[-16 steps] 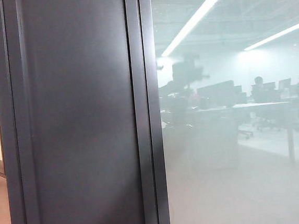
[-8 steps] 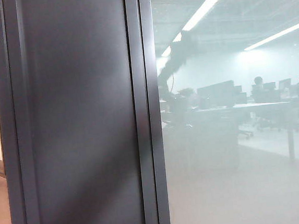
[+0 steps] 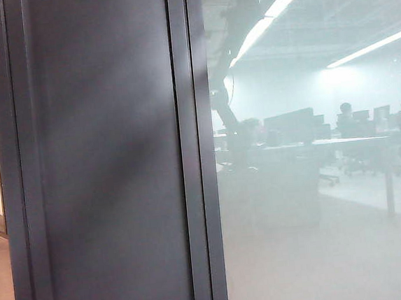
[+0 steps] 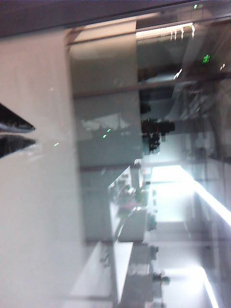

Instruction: Raise the arm to find the leftmost switch on the wall and turn on the lights.

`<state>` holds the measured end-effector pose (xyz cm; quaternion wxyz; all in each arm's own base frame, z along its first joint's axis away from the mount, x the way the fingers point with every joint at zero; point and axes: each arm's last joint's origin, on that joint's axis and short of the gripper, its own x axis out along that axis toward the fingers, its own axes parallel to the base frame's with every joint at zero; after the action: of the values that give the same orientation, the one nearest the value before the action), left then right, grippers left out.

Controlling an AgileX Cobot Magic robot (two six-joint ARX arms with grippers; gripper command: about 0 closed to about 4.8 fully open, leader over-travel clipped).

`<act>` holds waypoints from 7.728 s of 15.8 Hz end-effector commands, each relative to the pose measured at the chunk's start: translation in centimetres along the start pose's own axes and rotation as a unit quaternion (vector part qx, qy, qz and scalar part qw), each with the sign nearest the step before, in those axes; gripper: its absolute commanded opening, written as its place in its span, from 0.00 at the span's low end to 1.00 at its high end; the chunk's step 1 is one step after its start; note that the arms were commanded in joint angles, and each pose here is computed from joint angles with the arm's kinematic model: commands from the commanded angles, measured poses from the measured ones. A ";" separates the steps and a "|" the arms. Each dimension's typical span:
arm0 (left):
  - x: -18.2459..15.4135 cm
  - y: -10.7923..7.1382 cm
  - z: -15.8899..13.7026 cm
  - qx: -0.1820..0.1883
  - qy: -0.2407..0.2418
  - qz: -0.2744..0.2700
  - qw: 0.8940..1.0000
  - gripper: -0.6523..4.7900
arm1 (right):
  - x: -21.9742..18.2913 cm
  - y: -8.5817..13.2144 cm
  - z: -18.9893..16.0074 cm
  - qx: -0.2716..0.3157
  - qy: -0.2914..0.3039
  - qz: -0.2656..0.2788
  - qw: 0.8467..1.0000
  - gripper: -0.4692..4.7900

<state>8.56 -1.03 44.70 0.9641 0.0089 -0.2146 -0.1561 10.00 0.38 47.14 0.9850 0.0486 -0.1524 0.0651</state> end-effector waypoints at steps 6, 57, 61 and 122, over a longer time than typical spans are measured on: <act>8.5 2.0 5.7 0.012 -0.059 -0.050 0.997 0.11 | 3.7 1.8 4.5 0.041 0.014 0.306 0.951 0.13; -7.9 -2.0 -1.0 -0.006 0.051 0.031 0.998 0.11 | -9.5 1.7 -1.2 -0.002 0.123 0.129 0.984 0.13; -7.5 -2.0 -6.9 -0.092 0.095 0.035 0.991 0.11 | -12.2 1.3 -5.9 -0.002 0.141 0.099 0.985 0.13; -9.2 -2.1 -24.8 -0.036 0.141 0.068 0.987 0.11 | -9.5 -2.5 -28.3 -0.033 0.121 -0.054 0.991 0.13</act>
<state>10.36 -1.46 17.99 0.9932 -0.0206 -0.0642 -0.0953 9.75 0.09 16.89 0.9996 0.0173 -0.0199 0.0120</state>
